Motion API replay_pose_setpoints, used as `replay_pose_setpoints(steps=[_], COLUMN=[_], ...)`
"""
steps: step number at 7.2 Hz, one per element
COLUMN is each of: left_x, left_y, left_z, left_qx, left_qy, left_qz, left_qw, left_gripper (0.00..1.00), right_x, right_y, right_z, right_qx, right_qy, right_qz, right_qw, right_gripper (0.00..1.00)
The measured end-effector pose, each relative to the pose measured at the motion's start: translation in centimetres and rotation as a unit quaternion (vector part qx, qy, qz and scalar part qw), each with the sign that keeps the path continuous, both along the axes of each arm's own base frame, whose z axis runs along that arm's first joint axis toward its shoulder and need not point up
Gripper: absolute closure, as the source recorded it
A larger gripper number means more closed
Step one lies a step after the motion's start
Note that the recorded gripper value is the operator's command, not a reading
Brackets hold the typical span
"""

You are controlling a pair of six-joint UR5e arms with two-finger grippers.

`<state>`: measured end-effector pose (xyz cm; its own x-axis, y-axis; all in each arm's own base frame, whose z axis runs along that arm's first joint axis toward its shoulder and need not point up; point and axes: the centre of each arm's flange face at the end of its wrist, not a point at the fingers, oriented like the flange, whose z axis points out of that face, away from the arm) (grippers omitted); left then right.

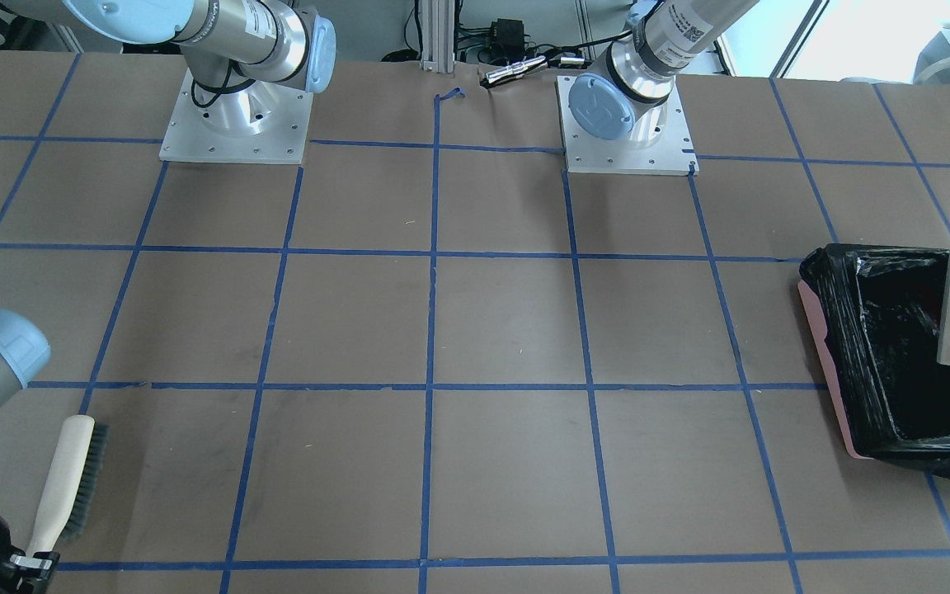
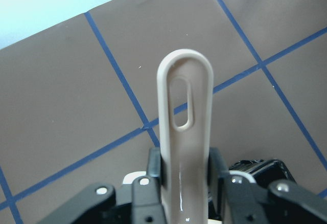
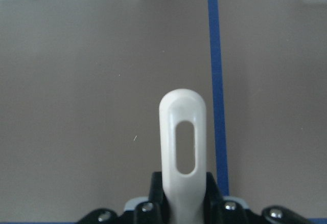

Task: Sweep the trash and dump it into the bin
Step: 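Tilt the dustpan over the trash bag with the left gripper to dump the items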

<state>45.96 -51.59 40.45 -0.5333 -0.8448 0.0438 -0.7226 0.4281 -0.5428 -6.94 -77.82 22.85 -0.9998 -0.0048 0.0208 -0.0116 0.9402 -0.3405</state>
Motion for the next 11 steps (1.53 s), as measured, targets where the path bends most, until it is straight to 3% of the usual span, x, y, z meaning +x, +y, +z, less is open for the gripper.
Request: replay_pose_setpoints(steps=[1, 4, 6, 10, 11], left_x=[-1.4, -6.1, -7.9, -10.5, -11.2], left_y=[-0.9, -2.5, -2.7, -3.6, -4.0], left_z=[0.4, 1.8, 3.6, 6.0, 6.1], left_qx=[-0.006, -0.018, -0.018, -0.027, -0.029], left_qy=[-0.027, -0.118, -0.164, -0.238, -0.239], left_qz=[-0.025, -0.096, -0.136, -0.188, -0.194], left_qw=[0.9993, 0.9882, 0.9768, 0.9525, 0.9512], left_gripper=[1.00, 1.00, 1.00, 1.00, 1.00], right_x=[-0.1, 0.0, -0.2, -0.2, -0.2], right_y=[0.0, 0.6, 0.7, 0.9, 1.0], right_z=[-0.1, -1.0, -0.8, 0.5, 1.0], right_qx=[0.000, 0.006, 0.002, 0.000, 0.000], right_qy=[-0.001, -0.003, 0.000, 0.006, 0.006], right_qz=[0.000, 0.001, 0.000, -0.002, -0.002], right_qw=[1.0000, 1.0000, 1.0000, 1.0000, 1.0000], right_gripper=[0.60, 0.45, 0.24, 0.12, 0.09])
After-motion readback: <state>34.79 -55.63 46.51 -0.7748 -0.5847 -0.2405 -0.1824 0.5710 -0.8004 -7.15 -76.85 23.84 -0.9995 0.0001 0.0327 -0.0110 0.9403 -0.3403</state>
